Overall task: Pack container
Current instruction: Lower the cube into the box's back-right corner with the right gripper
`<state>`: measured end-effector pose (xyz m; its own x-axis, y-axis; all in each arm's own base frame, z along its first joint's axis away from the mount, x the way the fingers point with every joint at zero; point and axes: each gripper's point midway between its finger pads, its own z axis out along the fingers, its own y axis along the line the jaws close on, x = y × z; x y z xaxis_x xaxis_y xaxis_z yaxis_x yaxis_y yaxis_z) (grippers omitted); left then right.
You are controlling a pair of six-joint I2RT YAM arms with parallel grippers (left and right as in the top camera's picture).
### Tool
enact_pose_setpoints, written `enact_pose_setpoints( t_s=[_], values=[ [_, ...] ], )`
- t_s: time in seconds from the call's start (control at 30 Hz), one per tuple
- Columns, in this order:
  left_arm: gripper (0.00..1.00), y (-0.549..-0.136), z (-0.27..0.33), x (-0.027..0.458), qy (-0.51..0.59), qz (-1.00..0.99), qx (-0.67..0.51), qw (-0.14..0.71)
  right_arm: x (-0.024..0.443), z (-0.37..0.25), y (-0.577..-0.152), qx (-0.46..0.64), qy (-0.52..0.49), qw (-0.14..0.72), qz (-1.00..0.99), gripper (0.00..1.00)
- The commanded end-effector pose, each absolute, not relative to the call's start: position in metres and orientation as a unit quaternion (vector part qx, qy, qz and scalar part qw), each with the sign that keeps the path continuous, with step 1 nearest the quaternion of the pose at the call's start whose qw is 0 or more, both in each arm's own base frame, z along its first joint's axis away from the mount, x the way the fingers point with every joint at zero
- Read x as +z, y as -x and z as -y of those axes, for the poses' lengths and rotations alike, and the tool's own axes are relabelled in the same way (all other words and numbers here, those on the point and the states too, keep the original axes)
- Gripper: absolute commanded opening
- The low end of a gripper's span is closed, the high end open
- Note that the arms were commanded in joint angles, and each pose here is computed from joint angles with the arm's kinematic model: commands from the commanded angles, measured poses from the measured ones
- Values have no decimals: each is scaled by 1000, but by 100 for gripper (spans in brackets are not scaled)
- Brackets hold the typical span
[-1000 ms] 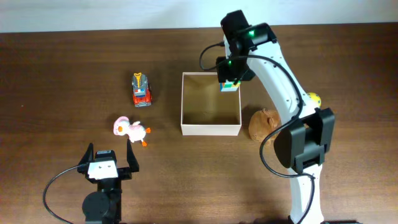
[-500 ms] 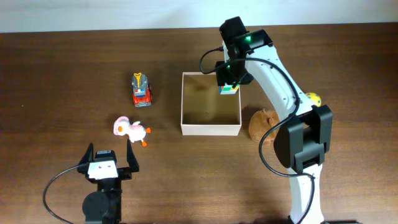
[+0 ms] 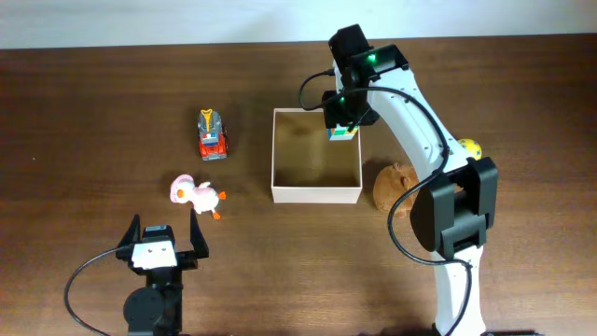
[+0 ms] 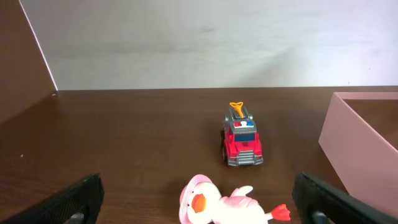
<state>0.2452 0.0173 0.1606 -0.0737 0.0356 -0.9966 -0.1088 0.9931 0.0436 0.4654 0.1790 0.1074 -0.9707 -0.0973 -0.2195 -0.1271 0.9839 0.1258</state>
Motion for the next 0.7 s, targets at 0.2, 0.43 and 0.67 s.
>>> enact_pose_setpoints(
  t_s=[0.2, 0.43, 0.67],
  values=[
    [99, -245, -21, 159, 26, -731, 65, 679, 99, -178, -465, 58, 54, 101, -992, 54],
    [99, -245, -21, 159, 26, -731, 65, 679, 98, -176, -465, 53, 53, 100, -992, 54],
    [99, -245, -21, 159, 26, -731, 65, 679, 97, -177, -465, 54, 53, 100, -992, 54]
  ],
)
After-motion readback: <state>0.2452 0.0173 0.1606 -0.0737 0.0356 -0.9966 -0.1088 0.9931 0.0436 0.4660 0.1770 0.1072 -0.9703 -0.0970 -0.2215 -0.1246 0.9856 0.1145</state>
